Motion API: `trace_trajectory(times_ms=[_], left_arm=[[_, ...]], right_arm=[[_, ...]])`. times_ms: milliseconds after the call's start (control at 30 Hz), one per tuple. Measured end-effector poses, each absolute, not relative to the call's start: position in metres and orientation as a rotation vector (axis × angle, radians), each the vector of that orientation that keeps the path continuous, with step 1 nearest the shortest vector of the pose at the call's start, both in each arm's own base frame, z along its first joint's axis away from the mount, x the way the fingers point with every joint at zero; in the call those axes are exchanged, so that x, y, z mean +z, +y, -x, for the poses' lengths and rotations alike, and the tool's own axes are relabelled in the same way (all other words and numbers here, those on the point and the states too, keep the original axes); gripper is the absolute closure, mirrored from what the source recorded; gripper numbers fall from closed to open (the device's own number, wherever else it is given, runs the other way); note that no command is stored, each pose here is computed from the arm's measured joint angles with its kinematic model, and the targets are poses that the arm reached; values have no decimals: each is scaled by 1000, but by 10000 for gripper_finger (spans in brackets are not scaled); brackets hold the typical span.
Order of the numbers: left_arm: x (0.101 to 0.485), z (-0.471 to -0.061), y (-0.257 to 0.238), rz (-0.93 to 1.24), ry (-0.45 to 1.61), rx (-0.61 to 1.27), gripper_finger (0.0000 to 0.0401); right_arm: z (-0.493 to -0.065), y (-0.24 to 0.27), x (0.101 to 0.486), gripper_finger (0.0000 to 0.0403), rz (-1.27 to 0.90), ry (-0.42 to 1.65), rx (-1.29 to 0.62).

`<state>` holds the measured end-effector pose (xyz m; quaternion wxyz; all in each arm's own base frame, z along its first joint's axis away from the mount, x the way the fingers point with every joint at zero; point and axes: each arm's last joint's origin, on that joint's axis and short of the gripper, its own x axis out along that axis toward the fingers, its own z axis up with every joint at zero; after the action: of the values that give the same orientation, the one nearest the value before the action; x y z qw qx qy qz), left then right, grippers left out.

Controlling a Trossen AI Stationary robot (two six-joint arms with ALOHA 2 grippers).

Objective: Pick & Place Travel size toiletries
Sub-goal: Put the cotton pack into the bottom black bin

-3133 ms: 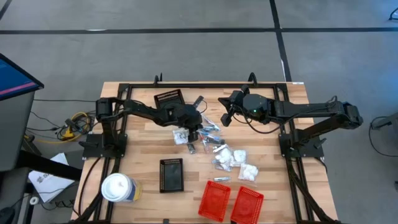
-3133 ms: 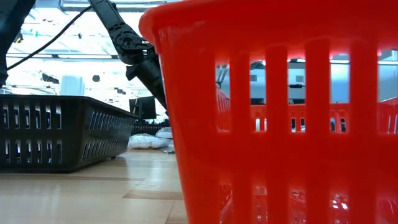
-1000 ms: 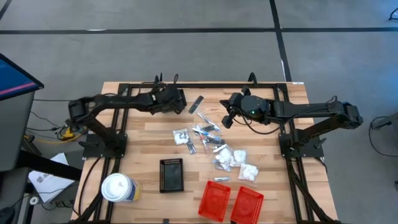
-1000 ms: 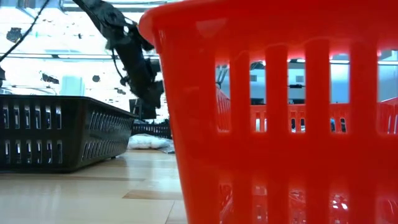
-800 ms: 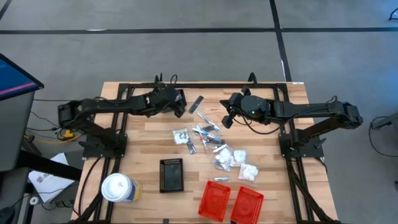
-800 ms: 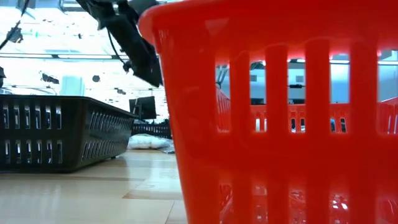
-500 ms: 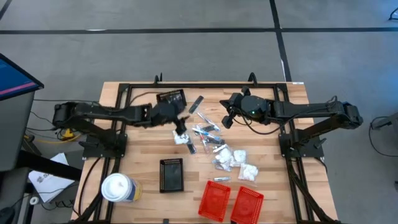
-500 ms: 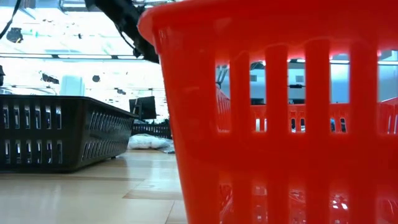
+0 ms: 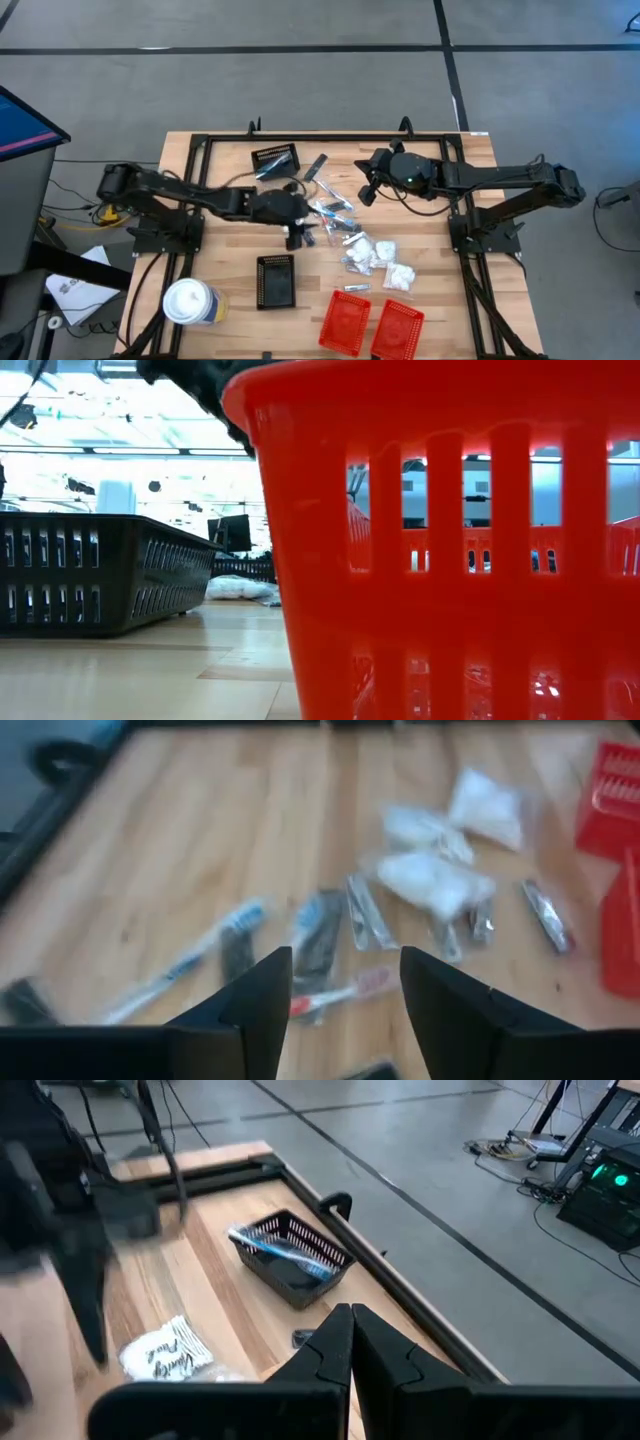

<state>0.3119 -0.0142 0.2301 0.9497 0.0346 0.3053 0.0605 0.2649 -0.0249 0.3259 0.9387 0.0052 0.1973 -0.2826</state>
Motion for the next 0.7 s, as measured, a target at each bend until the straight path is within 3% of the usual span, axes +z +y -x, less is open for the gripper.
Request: trace_trajectory(times_ms=[300,700], left_arm=[[162,-351,7,-230,723,158,195],[159,-387,34,-238,698,125,186]], right_arm=[[-236,-9,348,403,-46,344,-520],[-239,-3,344,403,-2,369,-491]])
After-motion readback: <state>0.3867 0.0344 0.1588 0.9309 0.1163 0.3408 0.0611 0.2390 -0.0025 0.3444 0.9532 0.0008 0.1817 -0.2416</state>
